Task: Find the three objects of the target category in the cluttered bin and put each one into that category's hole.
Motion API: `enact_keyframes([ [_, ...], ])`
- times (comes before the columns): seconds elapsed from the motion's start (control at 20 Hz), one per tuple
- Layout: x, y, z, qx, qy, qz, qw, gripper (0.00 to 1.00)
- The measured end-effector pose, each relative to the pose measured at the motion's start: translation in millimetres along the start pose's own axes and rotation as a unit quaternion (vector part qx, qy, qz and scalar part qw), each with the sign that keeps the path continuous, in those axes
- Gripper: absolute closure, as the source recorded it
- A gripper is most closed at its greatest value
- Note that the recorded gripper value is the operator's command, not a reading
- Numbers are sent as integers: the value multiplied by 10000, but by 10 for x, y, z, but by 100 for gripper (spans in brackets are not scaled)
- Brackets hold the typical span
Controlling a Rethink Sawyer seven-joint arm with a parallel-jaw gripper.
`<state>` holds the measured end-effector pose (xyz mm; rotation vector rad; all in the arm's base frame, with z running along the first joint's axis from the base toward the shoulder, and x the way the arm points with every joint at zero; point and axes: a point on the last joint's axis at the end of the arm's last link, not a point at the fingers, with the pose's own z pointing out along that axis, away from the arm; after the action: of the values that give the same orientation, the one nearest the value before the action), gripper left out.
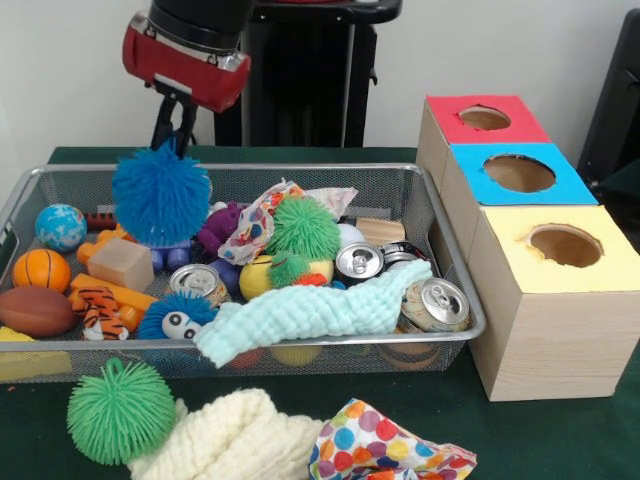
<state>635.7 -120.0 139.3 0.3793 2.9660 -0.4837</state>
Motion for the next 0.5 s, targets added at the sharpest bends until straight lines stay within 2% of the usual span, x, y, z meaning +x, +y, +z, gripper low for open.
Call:
enact_keyframes([
  [0.25, -68, -6, -56, 22, -112, -90, 9999, 100],
  [0.5, -56, 6, -45, 41, -115, -162, 9998, 100],
])
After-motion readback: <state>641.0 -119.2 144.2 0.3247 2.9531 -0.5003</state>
